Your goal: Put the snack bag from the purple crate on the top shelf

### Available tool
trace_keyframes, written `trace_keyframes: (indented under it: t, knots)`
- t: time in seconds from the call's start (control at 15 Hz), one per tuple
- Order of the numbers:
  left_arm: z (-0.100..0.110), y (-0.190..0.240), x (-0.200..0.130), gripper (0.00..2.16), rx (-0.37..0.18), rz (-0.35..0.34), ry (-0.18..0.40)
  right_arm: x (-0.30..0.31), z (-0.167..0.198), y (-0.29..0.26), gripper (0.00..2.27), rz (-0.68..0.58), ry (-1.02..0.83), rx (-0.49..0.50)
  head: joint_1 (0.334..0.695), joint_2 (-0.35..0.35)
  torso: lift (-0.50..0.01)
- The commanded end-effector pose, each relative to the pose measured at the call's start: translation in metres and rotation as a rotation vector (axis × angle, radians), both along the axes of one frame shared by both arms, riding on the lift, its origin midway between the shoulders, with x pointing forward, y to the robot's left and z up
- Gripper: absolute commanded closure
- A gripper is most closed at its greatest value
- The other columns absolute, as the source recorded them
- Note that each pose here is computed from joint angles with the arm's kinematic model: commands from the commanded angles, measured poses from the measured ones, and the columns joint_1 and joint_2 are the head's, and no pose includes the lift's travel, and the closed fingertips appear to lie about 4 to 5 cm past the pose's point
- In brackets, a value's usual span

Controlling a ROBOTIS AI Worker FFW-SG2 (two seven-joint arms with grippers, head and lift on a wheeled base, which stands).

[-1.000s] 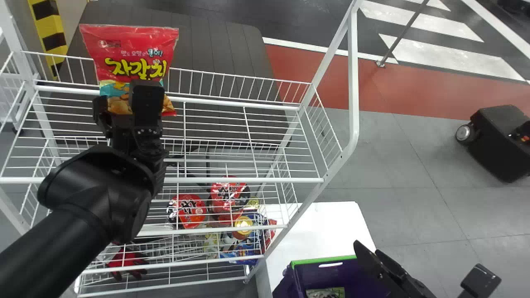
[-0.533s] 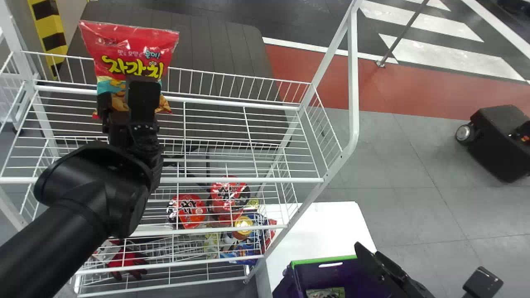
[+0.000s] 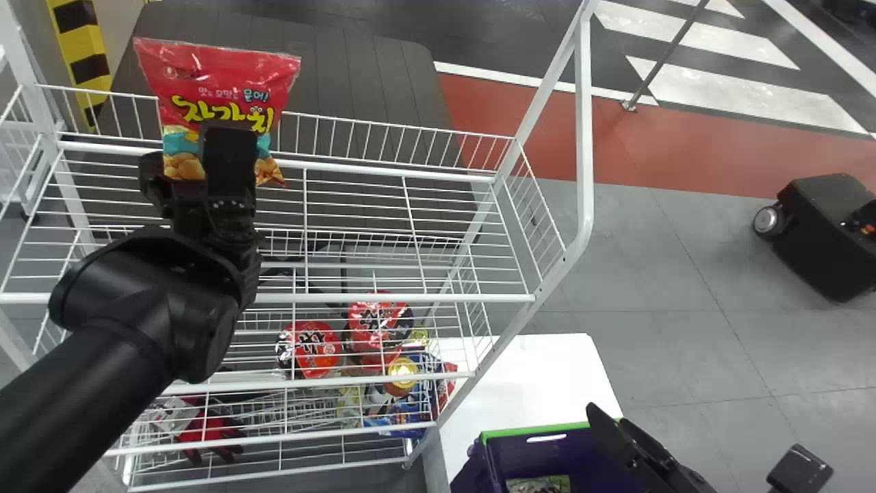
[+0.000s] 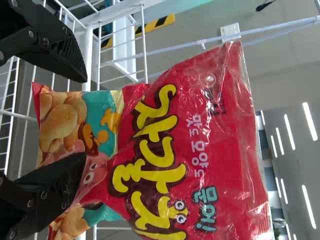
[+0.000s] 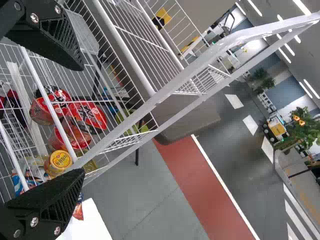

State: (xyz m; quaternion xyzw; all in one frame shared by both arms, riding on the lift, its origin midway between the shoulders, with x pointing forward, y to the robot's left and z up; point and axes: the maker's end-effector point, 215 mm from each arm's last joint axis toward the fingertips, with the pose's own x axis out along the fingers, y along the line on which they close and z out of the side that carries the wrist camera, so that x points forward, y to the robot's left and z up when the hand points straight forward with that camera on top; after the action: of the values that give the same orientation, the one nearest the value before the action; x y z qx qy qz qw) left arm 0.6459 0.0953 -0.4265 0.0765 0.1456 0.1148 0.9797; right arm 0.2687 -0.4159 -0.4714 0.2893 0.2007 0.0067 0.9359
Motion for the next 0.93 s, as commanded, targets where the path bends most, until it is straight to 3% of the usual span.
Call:
trace_keyframes:
  t: [0.0,0.33,0.87]
  knots:
    - [0.0,0.001,0.005,0.32,-0.005,-0.001,0.007,-0.001,0.0,-0.001,0.09,-0.003,0.002,0.002,0.695,-0.35,0.0]
    - [-0.002,-0.011,0.009,0.4,-0.045,-0.054,0.02,-0.003,0.002,-0.005,0.09,-0.01,-0.001,0.003,0.695,-0.35,0.0]
    - [-0.003,-0.001,0.014,0.7,-0.048,-0.043,0.027,-0.004,0.002,-0.003,0.09,-0.002,-0.001,0.012,0.695,-0.35,0.0]
